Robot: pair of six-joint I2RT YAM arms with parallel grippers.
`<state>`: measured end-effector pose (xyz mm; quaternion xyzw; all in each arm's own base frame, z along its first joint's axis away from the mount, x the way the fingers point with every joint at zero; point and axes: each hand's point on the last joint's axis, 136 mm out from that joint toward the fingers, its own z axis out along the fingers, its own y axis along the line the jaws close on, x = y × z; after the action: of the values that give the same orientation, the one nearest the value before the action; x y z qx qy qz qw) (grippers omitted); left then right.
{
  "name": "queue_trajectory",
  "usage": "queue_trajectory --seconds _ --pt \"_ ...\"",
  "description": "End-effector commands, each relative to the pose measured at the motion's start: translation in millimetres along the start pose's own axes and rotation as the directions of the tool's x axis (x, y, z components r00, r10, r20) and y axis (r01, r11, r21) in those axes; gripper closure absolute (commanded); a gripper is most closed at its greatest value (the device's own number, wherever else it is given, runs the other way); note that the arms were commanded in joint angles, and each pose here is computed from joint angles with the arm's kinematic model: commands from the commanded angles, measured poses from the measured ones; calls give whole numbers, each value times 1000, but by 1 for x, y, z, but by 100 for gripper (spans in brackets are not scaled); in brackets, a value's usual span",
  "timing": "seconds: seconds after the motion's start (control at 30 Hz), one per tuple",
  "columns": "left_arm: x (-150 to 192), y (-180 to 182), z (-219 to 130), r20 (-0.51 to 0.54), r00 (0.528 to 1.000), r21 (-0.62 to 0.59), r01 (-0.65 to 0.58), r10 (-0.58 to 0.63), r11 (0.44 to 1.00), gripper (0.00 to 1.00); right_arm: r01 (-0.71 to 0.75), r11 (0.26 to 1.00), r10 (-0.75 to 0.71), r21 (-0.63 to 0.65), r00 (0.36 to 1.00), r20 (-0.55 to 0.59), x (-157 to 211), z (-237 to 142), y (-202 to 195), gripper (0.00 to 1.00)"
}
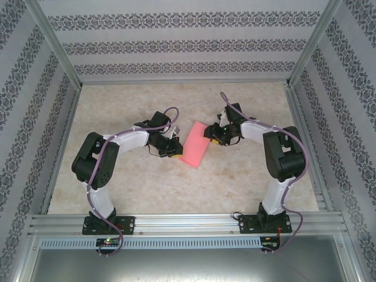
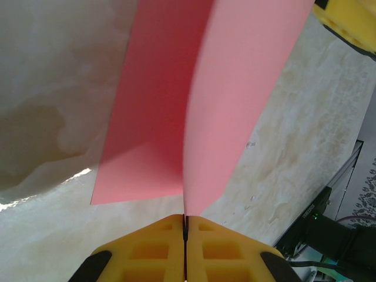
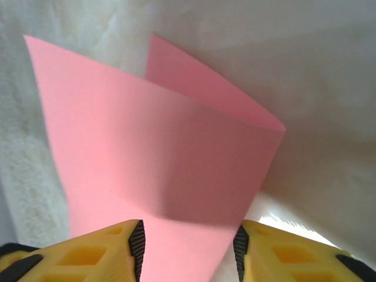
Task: Fold a paper plane with a square sheet of paper (pick it up from the middle)
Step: Fold the triangle a second time at the center of the table.
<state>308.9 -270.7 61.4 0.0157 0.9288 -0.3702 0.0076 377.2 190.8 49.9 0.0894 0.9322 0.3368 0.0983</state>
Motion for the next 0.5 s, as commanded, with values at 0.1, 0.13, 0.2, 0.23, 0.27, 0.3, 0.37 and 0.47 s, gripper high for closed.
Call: queue_trajectory --seconds 0.1,0.13,0.2,0.23,0.27,0.3,0.37,0.47 --pt "0 -8 6 -10 1000 22 -18 18 1000 91 26 990 -37 135 996 79 -7 -41 -11 53" --pt "0 -8 6 -11 1000 22 -20 20 1000 91 22 991 -33 130 996 82 -5 -43 -8 53" --pt "0 -7 9 -18 1000 21 -17 17 1000 91 25 995 -33 100 996 81 -1 -41 1 54" --pt "0 -7 9 -20 1000 21 -18 19 1000 91 24 998 -29 59 997 78 0 -37 8 56" --pt "1 -6 10 -23 1000 20 -17 17 1000 91 22 999 -24 24 997 71 2 -32 14 58" --pt "0 -6 11 -25 1000 19 -18 19 1000 91 17 1000 -17 -9 998 59 5 -26 19 60" --pt "0 -6 12 -27 999 13 -20 20 1000 91 26 999 -25 -25 999 45 7 -16 23 65" --pt "-1 -6 12 -31 999 4 -25 25 1000 90 34 999 -34 -32 999 14 11 -1 27 72"
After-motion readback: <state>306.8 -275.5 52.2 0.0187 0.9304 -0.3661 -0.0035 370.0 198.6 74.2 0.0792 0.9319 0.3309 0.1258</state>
